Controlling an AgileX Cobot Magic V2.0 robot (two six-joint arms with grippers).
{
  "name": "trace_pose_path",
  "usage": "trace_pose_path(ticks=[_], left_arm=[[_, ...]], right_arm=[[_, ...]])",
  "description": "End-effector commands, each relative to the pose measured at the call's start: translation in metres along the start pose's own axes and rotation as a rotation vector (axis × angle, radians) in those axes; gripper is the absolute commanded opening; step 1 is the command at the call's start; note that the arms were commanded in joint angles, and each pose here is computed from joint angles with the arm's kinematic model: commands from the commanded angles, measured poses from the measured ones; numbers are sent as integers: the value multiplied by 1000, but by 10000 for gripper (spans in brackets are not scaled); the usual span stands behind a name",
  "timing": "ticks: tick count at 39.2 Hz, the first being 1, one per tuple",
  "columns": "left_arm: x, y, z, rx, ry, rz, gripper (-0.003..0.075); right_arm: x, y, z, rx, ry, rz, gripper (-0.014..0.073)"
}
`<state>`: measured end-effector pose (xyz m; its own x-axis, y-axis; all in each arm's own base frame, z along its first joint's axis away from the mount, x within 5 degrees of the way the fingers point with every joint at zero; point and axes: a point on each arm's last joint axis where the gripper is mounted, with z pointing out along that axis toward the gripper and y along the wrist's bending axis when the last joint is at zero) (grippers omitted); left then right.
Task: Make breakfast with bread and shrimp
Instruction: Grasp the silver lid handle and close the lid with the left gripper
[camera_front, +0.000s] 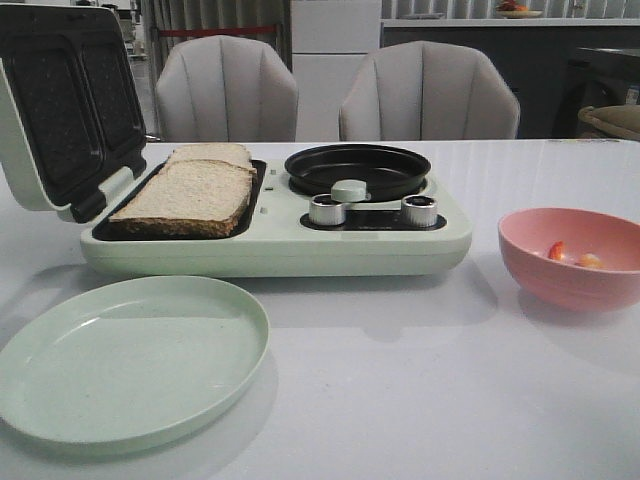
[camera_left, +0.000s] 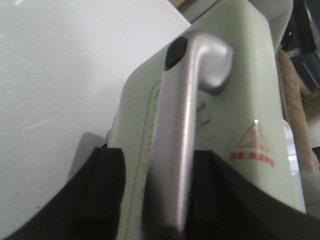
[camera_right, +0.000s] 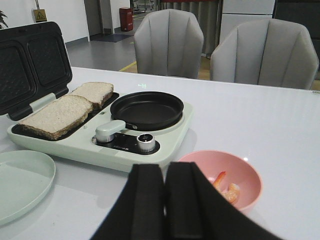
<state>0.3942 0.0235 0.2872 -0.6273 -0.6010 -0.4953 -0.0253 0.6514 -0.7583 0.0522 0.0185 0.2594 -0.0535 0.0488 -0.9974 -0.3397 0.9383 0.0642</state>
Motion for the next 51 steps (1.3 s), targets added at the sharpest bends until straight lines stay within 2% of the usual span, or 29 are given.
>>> trace_pose_path(ticks=[1, 5, 14, 27, 38, 46, 51], left_arm=[[-5, -32, -9, 155, -20, 13, 235], [-1, -39, -6, 200, -5, 36, 202], [23, -68, 8, 305, 69, 140, 202], [73, -100, 42, 318, 166, 335, 202], [113, -80, 87, 261, 329, 375, 187], [115, -77, 89, 255, 341, 381, 188], [111, -87, 85, 292, 372, 455, 188]], right_arm=[[-16, 1, -1, -5, -102, -1, 153], [-16, 1, -1, -5, -102, -1, 153], [-16, 1, -1, -5, -102, -1, 153], [-16, 1, -1, -5, -102, -1, 153], [-16, 1, -1, -5, -102, -1, 153], [-16, 1, -1, -6, -102, -1, 153], [-16, 1, -1, -8, -102, 0, 153]])
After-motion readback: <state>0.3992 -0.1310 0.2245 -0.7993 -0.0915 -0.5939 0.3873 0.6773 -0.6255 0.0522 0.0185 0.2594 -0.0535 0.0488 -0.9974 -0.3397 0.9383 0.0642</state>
